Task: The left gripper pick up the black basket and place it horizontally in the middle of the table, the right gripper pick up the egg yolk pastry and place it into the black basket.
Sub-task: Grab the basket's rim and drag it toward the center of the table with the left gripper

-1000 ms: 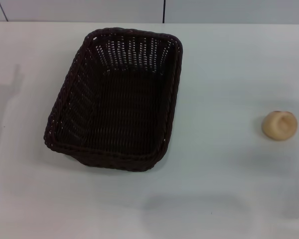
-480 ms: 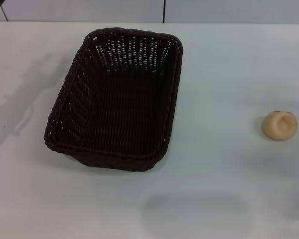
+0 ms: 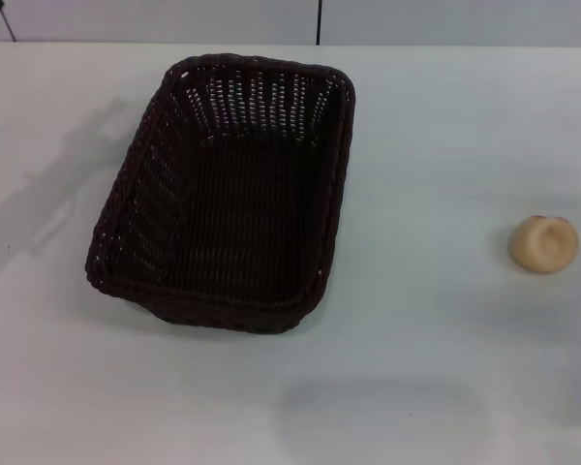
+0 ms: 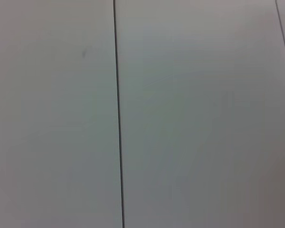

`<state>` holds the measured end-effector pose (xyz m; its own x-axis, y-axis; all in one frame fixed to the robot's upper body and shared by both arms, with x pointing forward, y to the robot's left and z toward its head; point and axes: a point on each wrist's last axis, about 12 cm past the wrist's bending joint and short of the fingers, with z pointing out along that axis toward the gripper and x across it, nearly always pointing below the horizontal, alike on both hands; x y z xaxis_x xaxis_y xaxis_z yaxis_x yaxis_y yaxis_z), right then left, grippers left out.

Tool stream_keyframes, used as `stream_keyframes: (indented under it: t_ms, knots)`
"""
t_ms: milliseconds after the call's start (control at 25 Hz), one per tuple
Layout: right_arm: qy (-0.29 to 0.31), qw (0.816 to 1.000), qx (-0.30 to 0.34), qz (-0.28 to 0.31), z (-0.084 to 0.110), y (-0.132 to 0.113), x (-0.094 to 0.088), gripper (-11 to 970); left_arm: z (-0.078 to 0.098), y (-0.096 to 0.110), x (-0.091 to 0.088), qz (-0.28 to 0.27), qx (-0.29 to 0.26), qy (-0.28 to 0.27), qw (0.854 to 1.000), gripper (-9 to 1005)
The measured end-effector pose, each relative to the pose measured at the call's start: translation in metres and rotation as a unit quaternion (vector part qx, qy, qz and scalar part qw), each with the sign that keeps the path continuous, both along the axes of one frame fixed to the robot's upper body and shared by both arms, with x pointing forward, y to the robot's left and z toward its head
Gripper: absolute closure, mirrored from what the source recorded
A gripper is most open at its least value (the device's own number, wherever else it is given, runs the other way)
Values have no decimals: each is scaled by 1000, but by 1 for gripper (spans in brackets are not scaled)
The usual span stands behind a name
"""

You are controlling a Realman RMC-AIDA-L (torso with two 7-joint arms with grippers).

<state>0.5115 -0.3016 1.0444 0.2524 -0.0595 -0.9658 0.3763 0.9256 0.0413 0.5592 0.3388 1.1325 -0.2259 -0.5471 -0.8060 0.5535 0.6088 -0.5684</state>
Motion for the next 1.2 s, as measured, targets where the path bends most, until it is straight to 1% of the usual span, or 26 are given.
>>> stream_keyframes:
  t_ms: [200, 360, 480, 560, 720, 840, 1040, 1200]
  knots:
    - [-1, 1000, 0, 1, 1, 0, 1, 126, 1, -8, 14, -44, 63, 38, 996, 242]
    - [-1, 1000, -1, 1, 1, 0, 1, 126, 5, -12, 27, -73, 117, 66, 988, 244]
    - [-1, 1000, -1, 1, 1, 0, 1, 126, 8, -5, 35, -72, 146, 87, 983, 245]
    - [-1, 1000, -1, 1, 1, 0, 1, 126, 8, -3, 37, -71, 158, 95, 980, 245]
    - [-2, 1000, 0, 1, 1, 0, 1, 126, 7, -6, 41, -83, 189, 109, 972, 247]
    - [-2, 1000, 1, 1, 1, 1, 2, 127, 3, -7, 46, -84, 218, 132, 963, 248]
    - [-3, 1000, 4, -3, 2, 2, 2, 127, 0, -6, 48, -94, 240, 154, 954, 249]
    - [-5, 1000, 6, -3, 2, 2, 2, 127, -3, 0, 50, -82, 251, 160, 951, 251]
